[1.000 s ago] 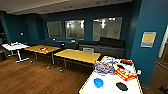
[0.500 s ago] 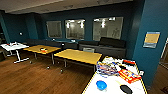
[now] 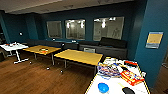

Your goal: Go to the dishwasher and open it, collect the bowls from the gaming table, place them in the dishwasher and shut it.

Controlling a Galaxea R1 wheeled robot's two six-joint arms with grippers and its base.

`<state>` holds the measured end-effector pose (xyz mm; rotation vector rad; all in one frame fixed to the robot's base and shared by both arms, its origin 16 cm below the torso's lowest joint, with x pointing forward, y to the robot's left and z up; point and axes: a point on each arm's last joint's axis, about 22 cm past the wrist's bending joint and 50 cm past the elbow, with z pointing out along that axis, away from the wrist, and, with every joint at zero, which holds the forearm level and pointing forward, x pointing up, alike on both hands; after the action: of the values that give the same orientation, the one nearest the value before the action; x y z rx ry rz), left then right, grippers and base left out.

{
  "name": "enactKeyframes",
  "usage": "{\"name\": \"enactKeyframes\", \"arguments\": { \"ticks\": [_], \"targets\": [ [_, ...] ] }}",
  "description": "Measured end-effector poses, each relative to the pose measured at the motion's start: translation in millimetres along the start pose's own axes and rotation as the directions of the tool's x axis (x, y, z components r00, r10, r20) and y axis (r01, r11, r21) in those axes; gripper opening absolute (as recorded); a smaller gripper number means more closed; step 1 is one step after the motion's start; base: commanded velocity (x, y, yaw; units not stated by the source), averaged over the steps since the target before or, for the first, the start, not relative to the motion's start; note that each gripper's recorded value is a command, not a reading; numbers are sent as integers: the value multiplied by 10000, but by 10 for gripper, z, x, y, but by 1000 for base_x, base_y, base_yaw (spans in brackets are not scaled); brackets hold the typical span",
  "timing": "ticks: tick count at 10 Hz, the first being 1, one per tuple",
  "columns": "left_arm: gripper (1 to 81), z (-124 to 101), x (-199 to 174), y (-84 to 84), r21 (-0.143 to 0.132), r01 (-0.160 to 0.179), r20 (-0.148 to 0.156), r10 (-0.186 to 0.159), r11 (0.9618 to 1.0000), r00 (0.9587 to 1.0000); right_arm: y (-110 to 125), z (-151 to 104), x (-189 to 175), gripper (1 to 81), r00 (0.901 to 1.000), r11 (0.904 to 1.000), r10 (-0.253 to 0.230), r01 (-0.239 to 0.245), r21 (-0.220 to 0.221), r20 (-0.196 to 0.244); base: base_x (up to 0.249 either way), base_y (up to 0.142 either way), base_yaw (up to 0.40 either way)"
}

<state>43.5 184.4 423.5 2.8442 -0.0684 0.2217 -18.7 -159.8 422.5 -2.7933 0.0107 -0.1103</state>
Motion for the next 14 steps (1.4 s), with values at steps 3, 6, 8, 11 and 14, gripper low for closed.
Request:
{"name": "enactKeyframes", "arguments": {
  "ticks": [3, 6, 8, 11, 14],
  "targets": [
    [811, 0, -6, 4, -3, 0, 4, 0, 10000, 10000, -7, 1, -23, 811, 10000, 10000, 8, -8, 12, 18, 98, 0, 0],
    [811, 6, 102, 5, -13, -24, -128, 24, 10000, 9999, -3, 1, 46, 811, 10000, 10000, -6, 6, 10, -65, 0, 0, 0],
    [811, 1, 1, 4, -6, 4, -2, -4, 10000, 10000, -5, 1, -49, 811, 10000, 10000, 28, -28, 9, 58, 0, 0, 0],
    [811, 6, -18, 32, -39, 10, 19, -10, 10000, 10000, -9, 1, -58, 811, 10000, 10000, 45, -45, 13, 60, 0, 0, 0],
    [811, 1, -82, 28, -31, 25, 81, -24, 10000, 10000, -10, 0, -114, 811, 9999, 10000, 54, -54, 13, 121, 25, 0, 0]
  ]
}}
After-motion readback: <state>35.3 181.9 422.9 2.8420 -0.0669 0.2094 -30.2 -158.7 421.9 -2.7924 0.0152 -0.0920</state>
